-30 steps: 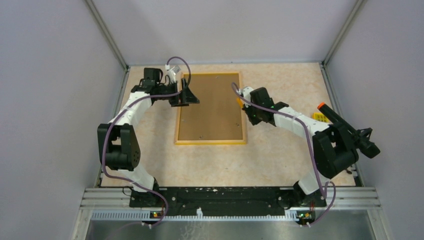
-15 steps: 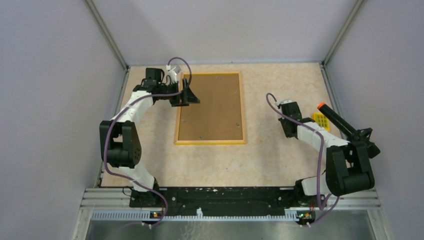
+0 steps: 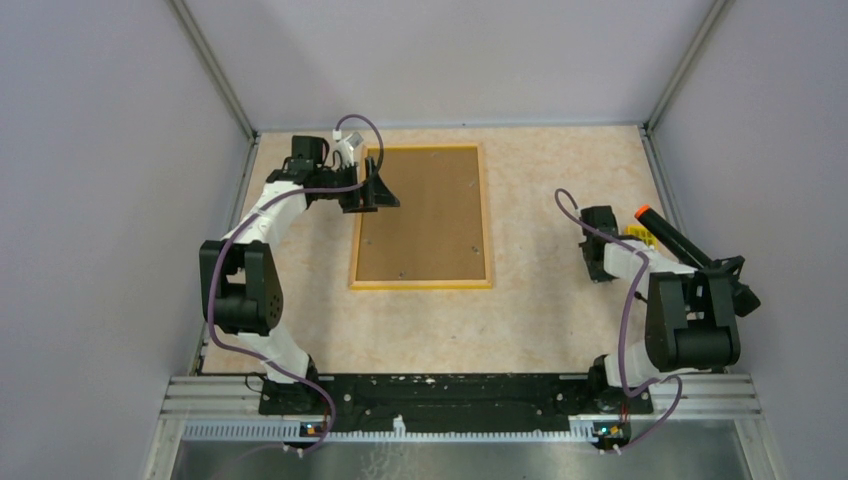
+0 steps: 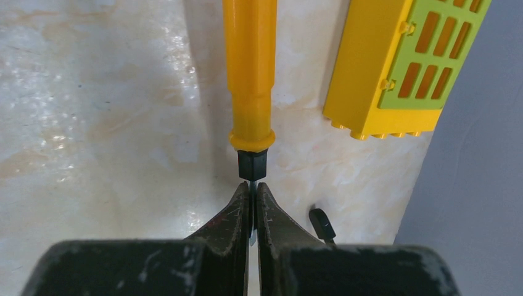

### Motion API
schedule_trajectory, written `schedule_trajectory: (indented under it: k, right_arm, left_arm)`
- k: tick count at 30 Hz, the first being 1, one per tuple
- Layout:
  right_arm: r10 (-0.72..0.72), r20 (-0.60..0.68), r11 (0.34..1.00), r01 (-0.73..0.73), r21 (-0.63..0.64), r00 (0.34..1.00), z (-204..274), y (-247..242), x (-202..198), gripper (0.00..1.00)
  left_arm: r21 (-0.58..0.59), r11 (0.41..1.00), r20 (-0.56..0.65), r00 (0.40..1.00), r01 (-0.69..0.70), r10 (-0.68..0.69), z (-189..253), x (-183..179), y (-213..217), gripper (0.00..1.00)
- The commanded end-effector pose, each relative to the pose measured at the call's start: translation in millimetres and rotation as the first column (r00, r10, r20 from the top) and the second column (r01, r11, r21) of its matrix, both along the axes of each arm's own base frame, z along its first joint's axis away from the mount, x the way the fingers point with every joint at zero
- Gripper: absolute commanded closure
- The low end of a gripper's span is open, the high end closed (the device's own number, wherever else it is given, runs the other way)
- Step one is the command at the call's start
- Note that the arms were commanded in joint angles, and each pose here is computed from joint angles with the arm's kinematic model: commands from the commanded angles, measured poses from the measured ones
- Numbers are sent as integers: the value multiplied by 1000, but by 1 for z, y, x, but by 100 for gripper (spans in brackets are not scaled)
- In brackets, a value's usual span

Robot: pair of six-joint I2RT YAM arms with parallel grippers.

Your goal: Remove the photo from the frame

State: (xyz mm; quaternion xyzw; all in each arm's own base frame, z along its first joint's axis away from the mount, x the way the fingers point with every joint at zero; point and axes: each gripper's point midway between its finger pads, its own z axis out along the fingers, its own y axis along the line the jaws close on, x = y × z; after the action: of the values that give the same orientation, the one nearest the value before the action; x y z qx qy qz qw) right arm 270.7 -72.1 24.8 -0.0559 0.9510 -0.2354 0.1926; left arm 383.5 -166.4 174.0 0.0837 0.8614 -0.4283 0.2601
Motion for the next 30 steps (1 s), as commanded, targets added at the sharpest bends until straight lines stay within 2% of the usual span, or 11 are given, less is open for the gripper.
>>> schedule_trajectory:
  k: [1,6,18,21,25,30]
  right_arm:
    - [-33,20,999,34,-41,999,8,-18,6,93]
    - [-31,14,998,32,-48,999,8,-18,4,78]
    - [9,43,999,-10,33,999,17,-4,19,64]
    - [29,82,995,-37,93,996,28,6,29,57]
    - [140,179,963,-176,204,974,54,46,49,46]
    - [318,276,897,-382,223,907,87,109,69,30]
  left_arm:
    - [1,1000,58,998,5,-5,12,5,0,1]
    - [-5,1000,57,998,-1,1,10,5,-1,1]
    - [37,999,74,997,-2,0,6,4,4,1]
    - [61,998,96,995,6,-12,6,3,7,1]
    - [105,994,120,992,17,-30,5,1,14,1]
    - [122,992,150,987,44,-62,5,0,23,1]
